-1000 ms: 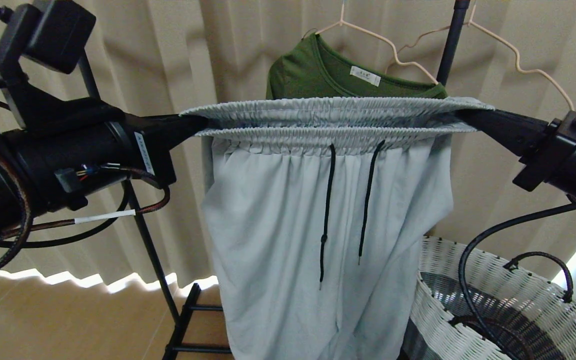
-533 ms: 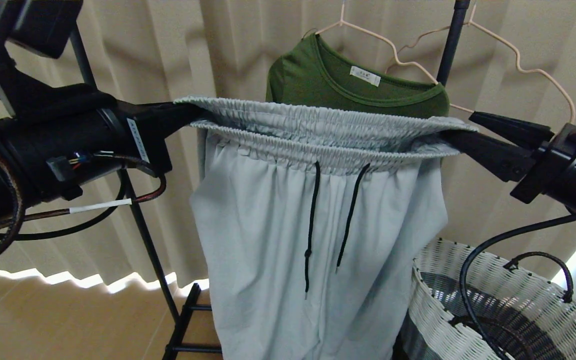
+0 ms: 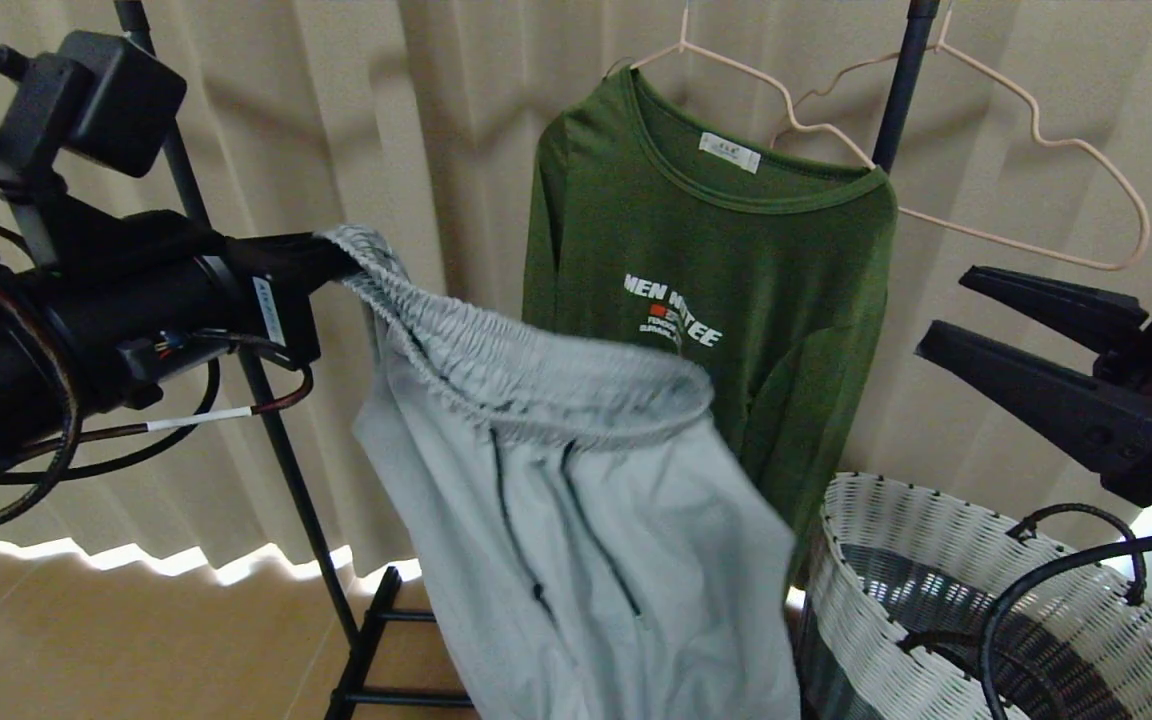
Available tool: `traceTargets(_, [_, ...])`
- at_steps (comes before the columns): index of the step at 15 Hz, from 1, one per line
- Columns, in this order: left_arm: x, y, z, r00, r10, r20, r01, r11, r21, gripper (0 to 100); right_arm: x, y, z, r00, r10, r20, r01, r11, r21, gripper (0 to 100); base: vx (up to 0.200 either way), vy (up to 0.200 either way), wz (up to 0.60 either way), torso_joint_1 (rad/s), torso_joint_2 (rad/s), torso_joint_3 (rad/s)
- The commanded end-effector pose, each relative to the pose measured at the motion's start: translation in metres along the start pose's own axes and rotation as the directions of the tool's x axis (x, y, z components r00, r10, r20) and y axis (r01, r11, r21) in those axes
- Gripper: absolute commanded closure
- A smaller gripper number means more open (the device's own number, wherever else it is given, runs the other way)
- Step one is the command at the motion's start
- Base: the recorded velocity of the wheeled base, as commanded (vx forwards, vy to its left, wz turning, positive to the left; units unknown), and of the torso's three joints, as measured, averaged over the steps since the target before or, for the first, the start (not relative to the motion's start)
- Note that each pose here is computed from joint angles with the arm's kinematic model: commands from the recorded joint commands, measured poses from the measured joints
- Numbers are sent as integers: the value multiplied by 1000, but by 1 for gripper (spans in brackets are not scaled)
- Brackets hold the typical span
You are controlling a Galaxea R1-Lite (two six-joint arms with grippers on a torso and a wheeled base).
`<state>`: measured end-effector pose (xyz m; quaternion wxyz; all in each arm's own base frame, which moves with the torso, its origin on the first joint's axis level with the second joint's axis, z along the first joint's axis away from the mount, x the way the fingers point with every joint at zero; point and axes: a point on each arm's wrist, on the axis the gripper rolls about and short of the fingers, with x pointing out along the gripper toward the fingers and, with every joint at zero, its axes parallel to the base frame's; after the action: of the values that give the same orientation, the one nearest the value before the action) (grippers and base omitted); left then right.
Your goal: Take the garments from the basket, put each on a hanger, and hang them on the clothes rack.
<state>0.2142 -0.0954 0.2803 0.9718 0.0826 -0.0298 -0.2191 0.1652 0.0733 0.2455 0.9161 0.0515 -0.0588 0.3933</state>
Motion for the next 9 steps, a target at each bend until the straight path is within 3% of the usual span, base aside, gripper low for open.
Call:
traceTargets(1, [4,5,-9,1000,23,-14,-23,1000,17,100,-5,6,1,1000,21,7,-21,1000,-2,0,0,0,0,0,0,0])
traceTargets(5, [-10,14,-16,996,79,-30,-79,997,20,100,-11,-1,-12,999,-27,-42,27,1000,1,0,0,0,0,0,0,0])
traceTargets(7, [-35,25,-31,986,150,-67,-149,989,22,100,-29,-17,-34,981,-156,-117,154,988,-27,0,0,0,0,0,0,0])
traceTargets(9, [-63,33,-49,967,229,-111,-227,973,24,100,-45,-29,-51,945,-280,-172,273,960,-59,0,0,0,0,0,0,0])
